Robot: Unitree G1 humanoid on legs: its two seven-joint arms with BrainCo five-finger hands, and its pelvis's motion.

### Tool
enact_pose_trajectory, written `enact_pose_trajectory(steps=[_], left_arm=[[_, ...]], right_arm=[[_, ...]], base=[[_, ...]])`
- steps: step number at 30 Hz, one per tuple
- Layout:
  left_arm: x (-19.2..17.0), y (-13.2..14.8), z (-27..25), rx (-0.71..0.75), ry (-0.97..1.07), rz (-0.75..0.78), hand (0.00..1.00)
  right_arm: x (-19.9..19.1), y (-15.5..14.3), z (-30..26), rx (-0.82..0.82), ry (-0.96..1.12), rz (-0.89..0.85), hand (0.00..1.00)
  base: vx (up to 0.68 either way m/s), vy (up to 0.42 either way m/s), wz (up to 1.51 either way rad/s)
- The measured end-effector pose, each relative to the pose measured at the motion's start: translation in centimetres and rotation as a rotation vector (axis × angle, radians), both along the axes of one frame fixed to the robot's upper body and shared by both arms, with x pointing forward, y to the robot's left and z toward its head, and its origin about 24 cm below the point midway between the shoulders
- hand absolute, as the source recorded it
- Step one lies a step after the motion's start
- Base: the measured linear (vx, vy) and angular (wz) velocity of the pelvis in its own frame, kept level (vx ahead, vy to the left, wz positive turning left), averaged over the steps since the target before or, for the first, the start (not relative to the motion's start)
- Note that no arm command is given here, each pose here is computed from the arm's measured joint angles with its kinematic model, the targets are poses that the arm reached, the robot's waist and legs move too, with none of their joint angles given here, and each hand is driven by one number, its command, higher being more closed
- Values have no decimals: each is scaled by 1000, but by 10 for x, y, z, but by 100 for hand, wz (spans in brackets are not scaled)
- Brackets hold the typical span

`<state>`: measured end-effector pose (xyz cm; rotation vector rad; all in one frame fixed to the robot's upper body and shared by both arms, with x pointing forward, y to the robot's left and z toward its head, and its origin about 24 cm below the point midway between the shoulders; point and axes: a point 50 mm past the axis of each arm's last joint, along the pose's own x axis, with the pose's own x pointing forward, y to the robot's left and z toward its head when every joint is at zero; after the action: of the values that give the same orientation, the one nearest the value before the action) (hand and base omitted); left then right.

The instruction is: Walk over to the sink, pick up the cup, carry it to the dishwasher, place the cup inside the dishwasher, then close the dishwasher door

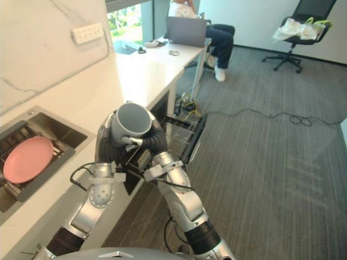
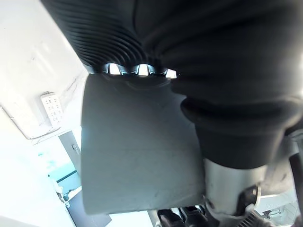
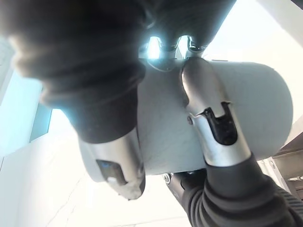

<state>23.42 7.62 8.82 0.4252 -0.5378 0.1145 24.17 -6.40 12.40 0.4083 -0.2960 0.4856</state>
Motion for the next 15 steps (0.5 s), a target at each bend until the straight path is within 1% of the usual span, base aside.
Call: enact_pose_trajectory(steps=[1,10,15], left_arm=[[0,0,0,-5,3,-1,0],[-1,-5,-5,-23,43,-40,0],[0,-4,-9,-35,68,-42,0]], right_arm=[[0,0,0,-12,-8,-18,100],[3,-6,3,-19,-17,-111,100],[7,-17,8,5,-37,-202,100]], base=[[0,0,0],[0,0,0],[0,0,0]])
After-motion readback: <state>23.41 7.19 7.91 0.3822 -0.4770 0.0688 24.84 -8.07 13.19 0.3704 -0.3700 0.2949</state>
